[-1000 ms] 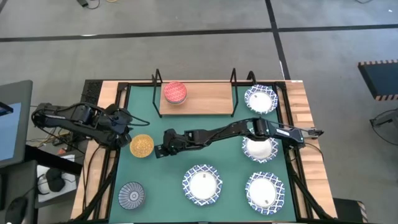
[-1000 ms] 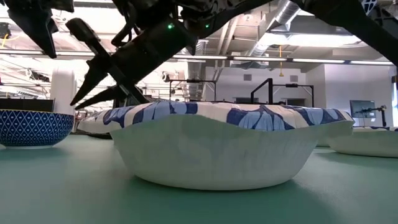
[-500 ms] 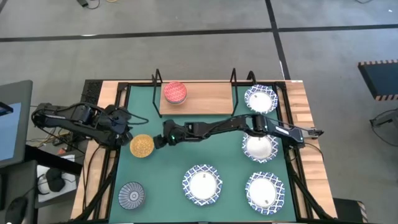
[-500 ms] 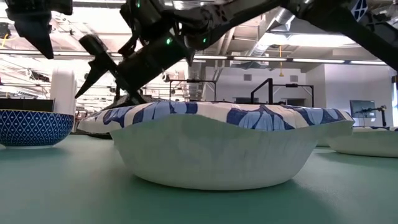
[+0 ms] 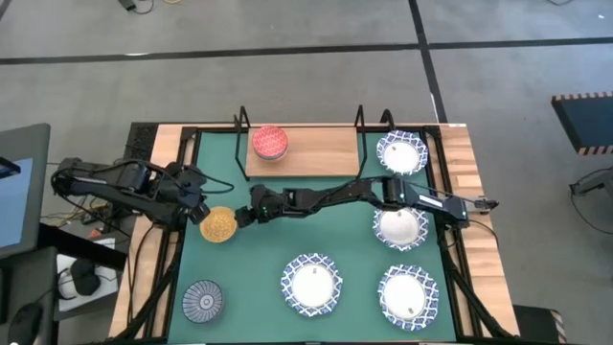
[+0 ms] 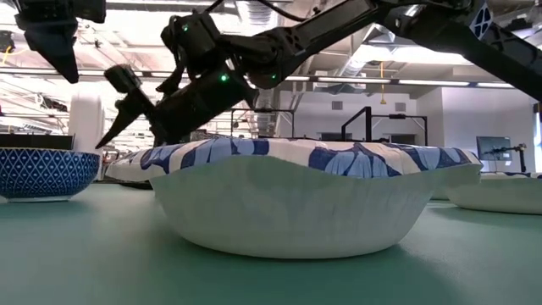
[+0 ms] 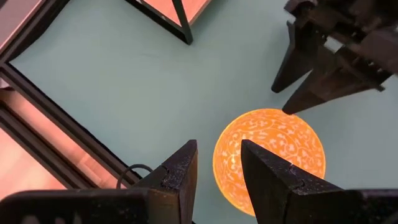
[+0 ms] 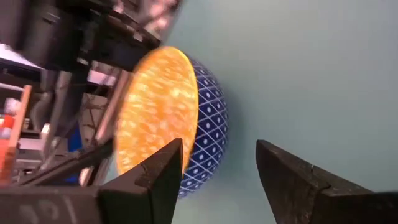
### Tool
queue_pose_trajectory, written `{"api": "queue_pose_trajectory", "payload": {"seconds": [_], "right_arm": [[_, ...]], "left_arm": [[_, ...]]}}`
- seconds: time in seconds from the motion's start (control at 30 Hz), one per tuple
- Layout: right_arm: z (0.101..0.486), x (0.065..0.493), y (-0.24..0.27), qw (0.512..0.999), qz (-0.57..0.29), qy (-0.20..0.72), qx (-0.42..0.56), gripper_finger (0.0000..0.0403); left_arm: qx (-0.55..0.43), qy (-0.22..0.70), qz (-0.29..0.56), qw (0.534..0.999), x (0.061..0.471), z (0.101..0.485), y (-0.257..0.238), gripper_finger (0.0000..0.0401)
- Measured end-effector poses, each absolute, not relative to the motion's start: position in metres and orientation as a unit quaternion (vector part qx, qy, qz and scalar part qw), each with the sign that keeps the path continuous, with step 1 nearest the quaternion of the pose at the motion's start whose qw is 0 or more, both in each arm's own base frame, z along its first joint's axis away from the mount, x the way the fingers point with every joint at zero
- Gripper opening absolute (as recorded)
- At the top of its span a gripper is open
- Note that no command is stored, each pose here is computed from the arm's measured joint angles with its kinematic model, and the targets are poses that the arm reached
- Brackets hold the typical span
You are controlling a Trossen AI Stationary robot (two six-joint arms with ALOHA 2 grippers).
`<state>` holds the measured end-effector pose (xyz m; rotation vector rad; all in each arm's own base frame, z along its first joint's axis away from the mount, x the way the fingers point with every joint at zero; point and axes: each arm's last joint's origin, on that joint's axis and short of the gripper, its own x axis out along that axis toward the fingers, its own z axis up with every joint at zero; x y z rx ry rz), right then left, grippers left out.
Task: Place and stack bowls onto a shelf
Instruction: Stack the yellow patterned bowl on top of the red bowl on the shelf
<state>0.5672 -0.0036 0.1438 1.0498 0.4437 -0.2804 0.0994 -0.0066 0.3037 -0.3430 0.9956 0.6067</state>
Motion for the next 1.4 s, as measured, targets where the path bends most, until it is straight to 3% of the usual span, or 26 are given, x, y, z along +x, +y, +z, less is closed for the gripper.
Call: {"api": "queue_pose_trajectory", "payload": {"seconds": [0.3, 0.7, 0.9, 1.1, 1.4], "right_arm": [[0.135, 0.562, -0.005, 0.845, -0.157, 0.256, 0.442, 0.0207], [0.123, 0.552, -0.005, 0.824, -0.188, 0.321, 0.428, 0.0017], [0.141, 0.54, 0.001, 0.804, -0.208, 0.365, 0.421, 0.0033], [0.181, 0.523, 0.022, 0.819, -0.187, 0.402, 0.364, 0.0019], [0.23, 0.498, 0.036, 0.833, -0.182, 0.419, 0.313, 0.0038]], "left_arm": [[-0.149, 0.487, 0.279, 0.814, 0.106, 0.301, -0.008, 0.0109], [-0.164, 0.487, 0.286, 0.809, 0.107, 0.3, -0.009, 0.0109], [-0.165, 0.488, 0.29, 0.807, 0.109, 0.299, -0.009, 0.0109], [-0.144, 0.484, 0.303, 0.808, 0.117, 0.293, -0.009, 0.0109], [-0.195, 0.52, 0.276, 0.785, 0.129, 0.226, -0.005, 0.0109]]}}
